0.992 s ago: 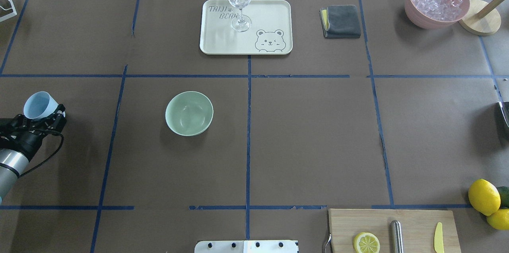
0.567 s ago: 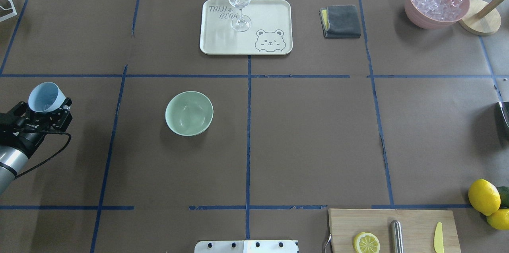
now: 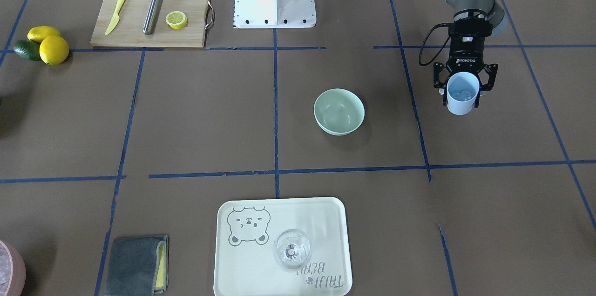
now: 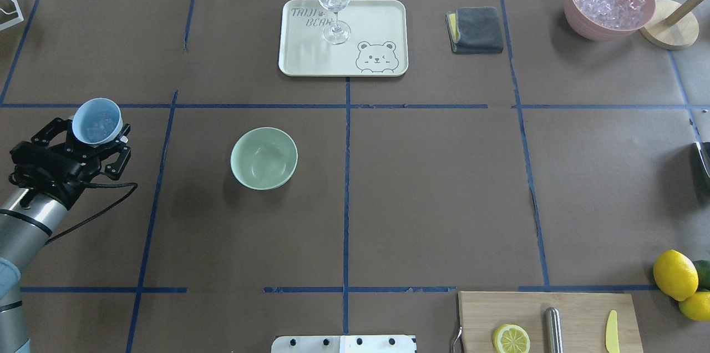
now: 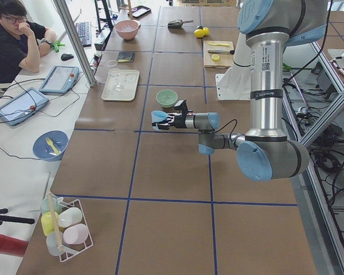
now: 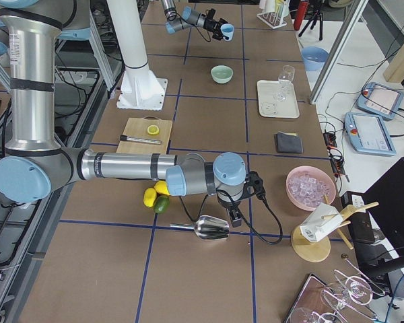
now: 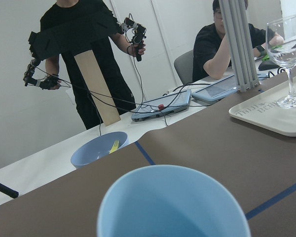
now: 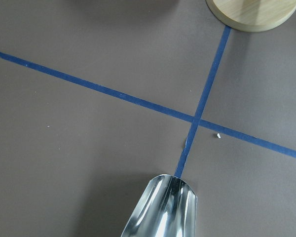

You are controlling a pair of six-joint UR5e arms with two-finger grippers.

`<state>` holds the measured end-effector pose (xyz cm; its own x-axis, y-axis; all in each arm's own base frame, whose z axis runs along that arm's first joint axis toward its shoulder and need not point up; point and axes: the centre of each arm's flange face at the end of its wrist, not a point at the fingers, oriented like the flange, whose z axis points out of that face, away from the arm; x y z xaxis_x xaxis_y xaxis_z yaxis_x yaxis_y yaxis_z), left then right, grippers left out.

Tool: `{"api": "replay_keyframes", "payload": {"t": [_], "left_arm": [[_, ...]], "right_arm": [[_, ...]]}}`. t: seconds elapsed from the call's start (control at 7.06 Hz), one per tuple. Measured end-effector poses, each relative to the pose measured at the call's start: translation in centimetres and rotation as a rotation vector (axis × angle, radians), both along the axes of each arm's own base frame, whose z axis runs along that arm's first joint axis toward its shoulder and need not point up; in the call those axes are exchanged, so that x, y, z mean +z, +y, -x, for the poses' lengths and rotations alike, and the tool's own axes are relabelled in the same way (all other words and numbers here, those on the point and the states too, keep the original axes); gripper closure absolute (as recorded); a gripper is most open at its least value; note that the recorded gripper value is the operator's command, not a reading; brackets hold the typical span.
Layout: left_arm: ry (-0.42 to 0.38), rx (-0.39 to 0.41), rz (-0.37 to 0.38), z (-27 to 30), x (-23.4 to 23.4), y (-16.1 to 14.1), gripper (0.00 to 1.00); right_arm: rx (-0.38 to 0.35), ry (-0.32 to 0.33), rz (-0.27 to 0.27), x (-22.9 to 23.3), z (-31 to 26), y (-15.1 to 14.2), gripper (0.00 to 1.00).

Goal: Pour ice into bowl

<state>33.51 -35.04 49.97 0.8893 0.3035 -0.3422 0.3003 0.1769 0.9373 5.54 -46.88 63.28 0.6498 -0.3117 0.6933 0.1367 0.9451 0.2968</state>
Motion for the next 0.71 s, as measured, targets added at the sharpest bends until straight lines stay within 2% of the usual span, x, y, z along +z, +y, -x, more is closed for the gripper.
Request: {"api": "replay_keyframes", "payload": {"t": [0.43,0.71], "left_arm": [[-0.108,0.014,-0.007,-5.6,-4.4,-1.7,1.00],[-0.266,0.030,-0.072,-8.3,-7.8,-2.5,1.00]], "right_arm": [[0.019,0.001,0.025,1.2,-0.9,1.4,0.00],[0.027,0.001,0.030,1.4,-1.2,1.7,0.00]]}}
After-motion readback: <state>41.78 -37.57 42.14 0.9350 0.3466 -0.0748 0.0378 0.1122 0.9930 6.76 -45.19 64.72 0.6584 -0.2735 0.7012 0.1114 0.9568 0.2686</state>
